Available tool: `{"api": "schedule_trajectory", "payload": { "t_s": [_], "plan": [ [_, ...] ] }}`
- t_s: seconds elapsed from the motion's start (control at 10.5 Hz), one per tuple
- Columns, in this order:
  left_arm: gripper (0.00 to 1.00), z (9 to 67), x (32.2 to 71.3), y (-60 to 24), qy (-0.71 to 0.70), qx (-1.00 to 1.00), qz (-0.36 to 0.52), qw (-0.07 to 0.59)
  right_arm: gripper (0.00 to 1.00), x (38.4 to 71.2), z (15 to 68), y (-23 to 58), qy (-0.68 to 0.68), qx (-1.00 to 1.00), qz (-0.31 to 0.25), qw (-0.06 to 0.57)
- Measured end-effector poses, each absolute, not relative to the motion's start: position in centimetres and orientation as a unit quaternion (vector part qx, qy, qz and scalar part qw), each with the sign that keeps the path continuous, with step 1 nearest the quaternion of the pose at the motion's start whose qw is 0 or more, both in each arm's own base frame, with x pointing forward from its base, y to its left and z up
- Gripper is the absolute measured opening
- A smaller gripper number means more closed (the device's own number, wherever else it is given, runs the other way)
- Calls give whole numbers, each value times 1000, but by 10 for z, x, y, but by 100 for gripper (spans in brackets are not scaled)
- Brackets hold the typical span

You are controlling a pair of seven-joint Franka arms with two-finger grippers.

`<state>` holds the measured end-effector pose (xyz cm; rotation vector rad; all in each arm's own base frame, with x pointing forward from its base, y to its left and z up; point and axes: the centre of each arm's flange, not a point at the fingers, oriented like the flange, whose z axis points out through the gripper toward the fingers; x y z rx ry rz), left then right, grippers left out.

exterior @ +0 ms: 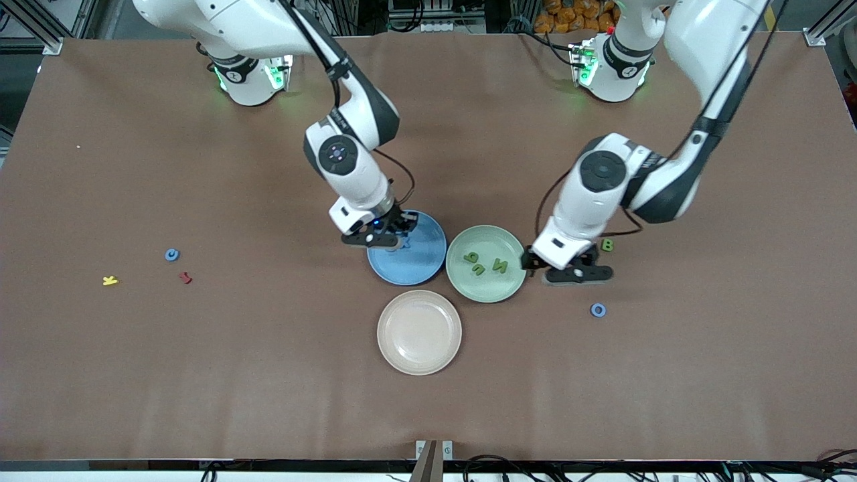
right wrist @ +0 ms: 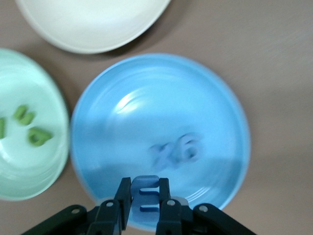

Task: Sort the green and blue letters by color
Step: 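Place the E on the blue plate while the left gripper places P, then grasp the blue C with the right gripper while the left gripper grasps B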

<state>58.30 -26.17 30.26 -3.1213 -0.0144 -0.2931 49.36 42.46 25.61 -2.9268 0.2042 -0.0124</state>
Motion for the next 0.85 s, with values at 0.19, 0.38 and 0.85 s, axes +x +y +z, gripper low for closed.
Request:
{"api": "schedule_trajectory", "payload": {
  "t_s": [0.19, 0.38, 0.85],
  "plan": [
    [100, 309, 598, -202, 47, -995, -82, 31, 40, 487, 261, 442, 74, -991, -6, 110],
    [100, 305, 605, -138, 97, -992, -65, 41, 68, 492, 258, 438, 64, -993, -15, 98],
    [100, 245, 577, -38, 132, -991, -26, 5, 100, 556, 278, 348, 46, -996, -1, 71]
  ]
}}
